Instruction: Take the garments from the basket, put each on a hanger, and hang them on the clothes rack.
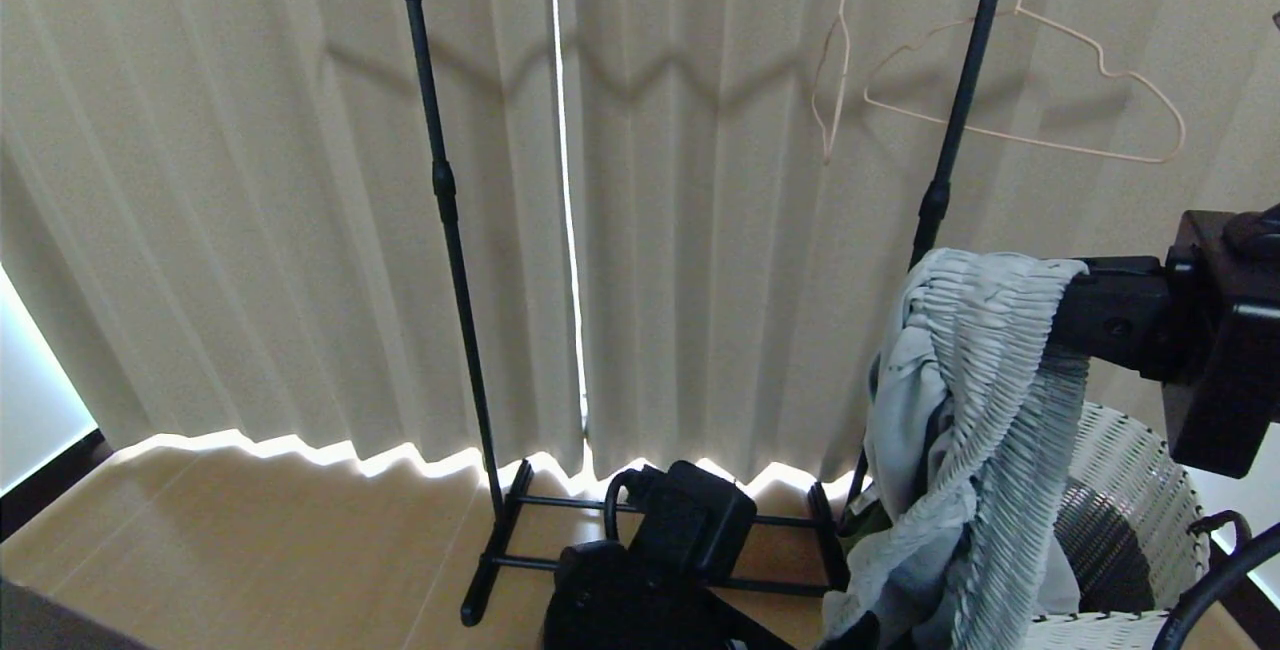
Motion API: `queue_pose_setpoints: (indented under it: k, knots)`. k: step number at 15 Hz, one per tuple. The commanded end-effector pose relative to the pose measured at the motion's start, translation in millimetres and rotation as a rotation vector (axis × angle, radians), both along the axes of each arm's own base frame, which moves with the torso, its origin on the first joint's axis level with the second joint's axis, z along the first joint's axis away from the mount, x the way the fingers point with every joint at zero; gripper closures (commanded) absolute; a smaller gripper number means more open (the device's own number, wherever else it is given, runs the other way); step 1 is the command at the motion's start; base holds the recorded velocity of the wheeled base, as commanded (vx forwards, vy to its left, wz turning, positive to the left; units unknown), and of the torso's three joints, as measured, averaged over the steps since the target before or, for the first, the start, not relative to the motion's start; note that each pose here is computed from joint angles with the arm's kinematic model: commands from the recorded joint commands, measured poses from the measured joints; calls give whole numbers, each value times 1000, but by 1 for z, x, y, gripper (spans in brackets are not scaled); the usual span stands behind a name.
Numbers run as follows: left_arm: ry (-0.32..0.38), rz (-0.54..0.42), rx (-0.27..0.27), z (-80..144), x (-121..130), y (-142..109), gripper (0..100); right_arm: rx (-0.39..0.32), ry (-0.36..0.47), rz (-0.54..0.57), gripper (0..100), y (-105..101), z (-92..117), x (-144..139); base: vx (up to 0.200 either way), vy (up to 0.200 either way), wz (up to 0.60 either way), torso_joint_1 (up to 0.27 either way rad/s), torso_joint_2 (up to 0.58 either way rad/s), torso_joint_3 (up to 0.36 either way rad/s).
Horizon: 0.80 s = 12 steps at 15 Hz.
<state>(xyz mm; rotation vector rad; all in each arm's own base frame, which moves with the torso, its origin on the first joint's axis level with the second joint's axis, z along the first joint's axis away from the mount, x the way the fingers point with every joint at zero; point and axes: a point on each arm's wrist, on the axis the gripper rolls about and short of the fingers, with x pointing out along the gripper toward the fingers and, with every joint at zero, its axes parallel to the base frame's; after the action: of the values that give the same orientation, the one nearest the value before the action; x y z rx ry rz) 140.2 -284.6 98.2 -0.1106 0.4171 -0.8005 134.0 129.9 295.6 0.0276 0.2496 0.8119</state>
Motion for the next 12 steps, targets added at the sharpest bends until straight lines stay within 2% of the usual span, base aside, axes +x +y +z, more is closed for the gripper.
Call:
queue_pose_setpoints:
  k: [1,5,6,7,10,12]
  knots:
    - [30,28,66,-22,9,-1,0,4,-3,1,100,-1,1,-1,0,0,0,0,0,0]
    - [48,57,115,-32,9,12,0,8,-13,-2,100,-1,4,-1,0,0,0,0,0,0]
    - [51,60,122,-33,9,14,100,6,-10,0,100,0,3,0,0,0,0,0,0,0]
    - [47,57,120,-32,8,14,100,5,-9,-2,100,0,3,0,0,0,0,0,0,0]
    - [-48,63,120,-12,1,28,100,-8,2,0,100,5,-1,6,0,0,0,0,0,0]
    - [-189,59,95,21,-11,59,100,9,-12,3,100,11,-5,12,0,0,0,0,0,0]
